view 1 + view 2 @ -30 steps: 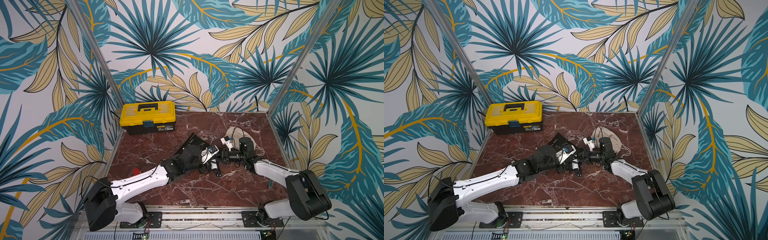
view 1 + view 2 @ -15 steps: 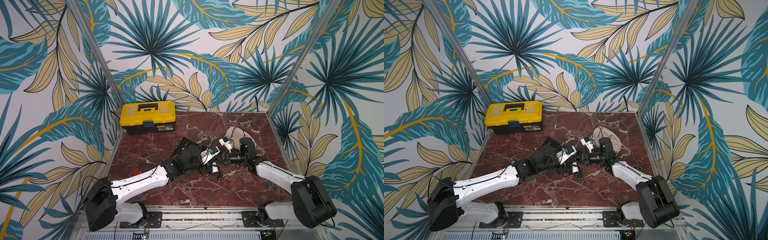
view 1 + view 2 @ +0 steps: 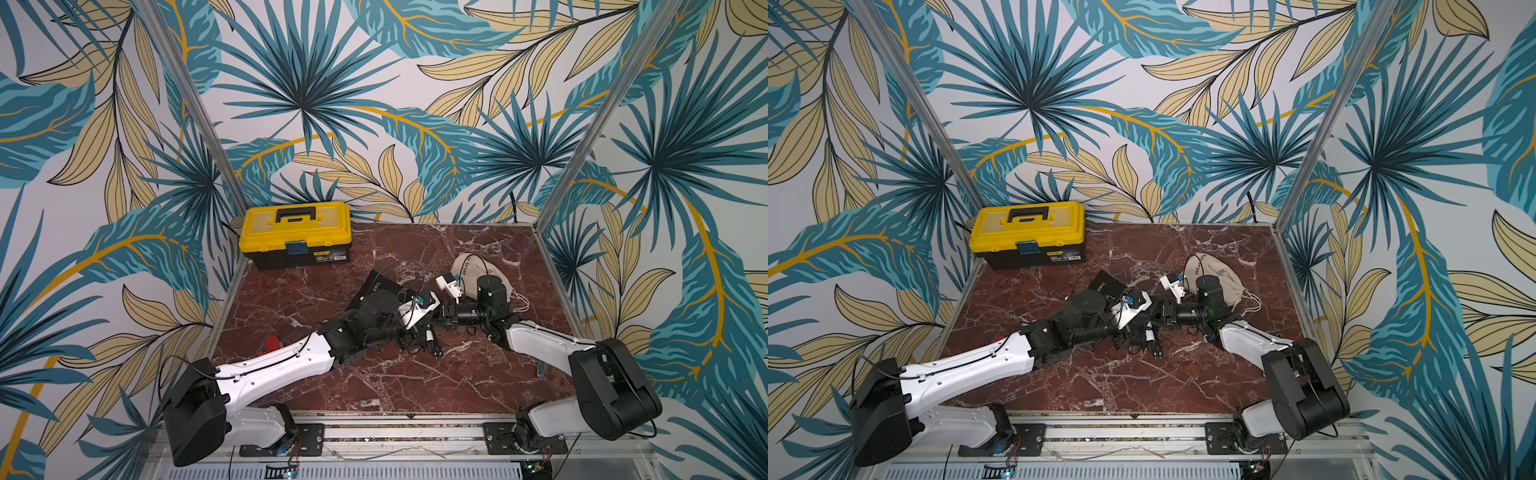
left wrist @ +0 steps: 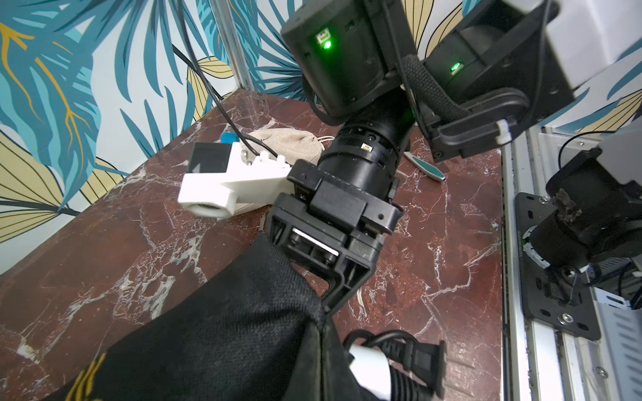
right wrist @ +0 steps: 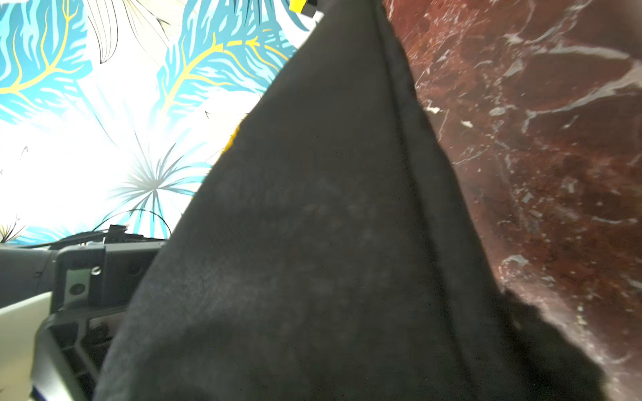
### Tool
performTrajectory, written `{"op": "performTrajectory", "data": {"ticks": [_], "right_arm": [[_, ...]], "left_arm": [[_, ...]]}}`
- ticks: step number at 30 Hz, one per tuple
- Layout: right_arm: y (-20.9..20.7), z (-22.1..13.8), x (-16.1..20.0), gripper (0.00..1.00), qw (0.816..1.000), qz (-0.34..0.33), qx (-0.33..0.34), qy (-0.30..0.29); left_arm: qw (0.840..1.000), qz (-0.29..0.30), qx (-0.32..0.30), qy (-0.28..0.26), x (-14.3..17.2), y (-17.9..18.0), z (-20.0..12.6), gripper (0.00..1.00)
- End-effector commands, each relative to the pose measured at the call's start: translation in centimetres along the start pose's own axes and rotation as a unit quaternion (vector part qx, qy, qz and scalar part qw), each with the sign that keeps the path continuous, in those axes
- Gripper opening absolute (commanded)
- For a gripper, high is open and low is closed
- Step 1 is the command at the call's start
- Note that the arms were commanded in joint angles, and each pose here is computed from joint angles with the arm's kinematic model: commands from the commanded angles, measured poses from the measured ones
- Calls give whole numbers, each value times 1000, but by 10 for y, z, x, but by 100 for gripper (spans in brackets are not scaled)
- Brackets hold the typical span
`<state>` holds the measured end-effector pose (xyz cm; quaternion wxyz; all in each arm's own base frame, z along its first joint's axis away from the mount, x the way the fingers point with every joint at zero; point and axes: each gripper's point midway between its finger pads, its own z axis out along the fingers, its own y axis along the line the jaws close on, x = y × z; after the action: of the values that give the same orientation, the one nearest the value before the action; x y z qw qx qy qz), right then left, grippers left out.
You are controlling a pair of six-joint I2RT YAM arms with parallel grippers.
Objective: Pack away hair dryers
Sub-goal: Place the hair dryer in the drawstring bag.
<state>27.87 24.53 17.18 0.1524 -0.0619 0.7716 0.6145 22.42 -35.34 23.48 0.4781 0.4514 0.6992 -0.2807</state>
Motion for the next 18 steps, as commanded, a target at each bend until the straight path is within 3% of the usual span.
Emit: {"op": "performTrajectory", "data": {"ticks": [1, 18], "right_arm": [[9, -10, -15, 9, 999, -36, -2, -36], [-1, -5, -22, 9, 1000, 8, -1, -30]], "left_arm": [[1000, -13, 13, -7, 4, -7, -8, 4], [998, -31, 48, -10, 1, -18, -3, 4]]}}
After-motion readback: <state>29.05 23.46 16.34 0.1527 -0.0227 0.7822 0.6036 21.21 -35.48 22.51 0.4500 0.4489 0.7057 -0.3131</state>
